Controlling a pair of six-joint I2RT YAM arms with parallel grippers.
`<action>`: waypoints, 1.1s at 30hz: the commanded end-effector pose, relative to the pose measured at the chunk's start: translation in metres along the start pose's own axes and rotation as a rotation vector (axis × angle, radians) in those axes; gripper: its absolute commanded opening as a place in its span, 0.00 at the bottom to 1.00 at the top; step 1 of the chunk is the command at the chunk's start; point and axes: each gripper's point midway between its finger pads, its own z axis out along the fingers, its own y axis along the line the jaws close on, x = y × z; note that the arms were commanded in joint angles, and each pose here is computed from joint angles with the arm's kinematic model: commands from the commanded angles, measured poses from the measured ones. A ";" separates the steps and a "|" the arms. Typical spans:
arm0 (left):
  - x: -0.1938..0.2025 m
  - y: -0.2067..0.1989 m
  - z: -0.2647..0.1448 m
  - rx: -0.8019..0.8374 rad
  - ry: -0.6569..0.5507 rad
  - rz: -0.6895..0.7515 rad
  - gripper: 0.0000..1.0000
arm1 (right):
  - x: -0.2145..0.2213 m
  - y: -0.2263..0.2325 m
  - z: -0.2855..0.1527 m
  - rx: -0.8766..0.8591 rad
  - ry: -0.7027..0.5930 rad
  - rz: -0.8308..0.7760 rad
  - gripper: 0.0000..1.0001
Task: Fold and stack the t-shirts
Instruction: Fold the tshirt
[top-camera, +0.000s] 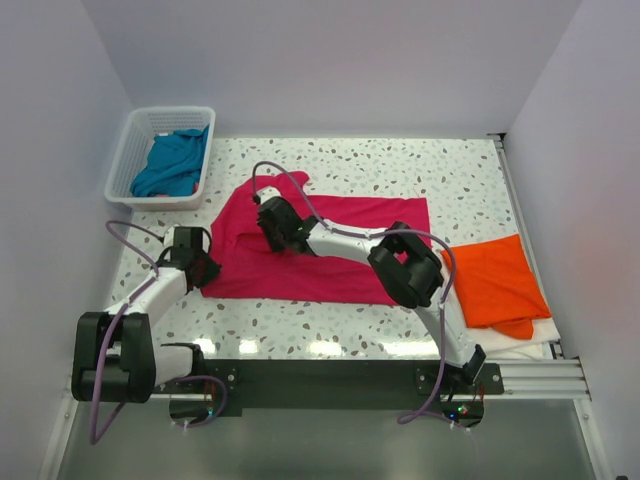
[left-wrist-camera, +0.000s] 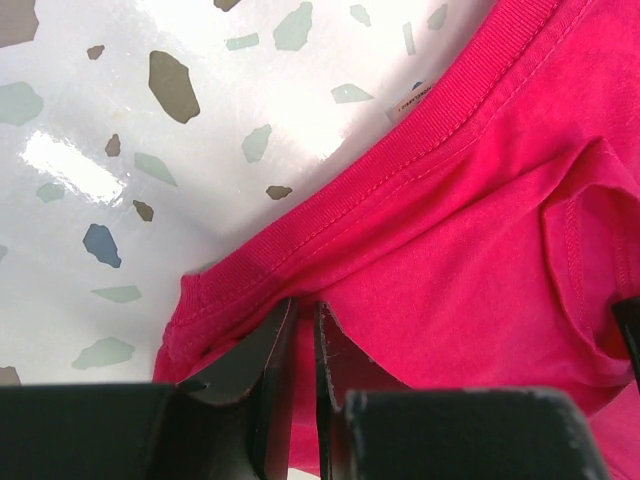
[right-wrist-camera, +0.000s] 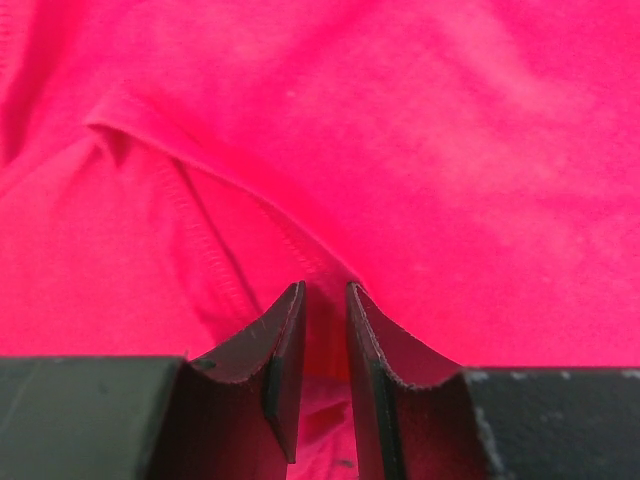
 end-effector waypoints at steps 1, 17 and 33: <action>-0.018 -0.006 -0.005 0.012 -0.047 0.003 0.17 | -0.024 -0.015 -0.014 0.041 -0.055 0.026 0.26; -0.020 -0.008 -0.007 0.026 -0.046 0.009 0.17 | -0.055 -0.023 -0.046 -0.030 -0.132 0.104 0.27; -0.029 -0.010 -0.010 0.043 -0.056 -0.002 0.17 | -0.049 0.055 -0.082 -0.268 -0.178 0.107 0.27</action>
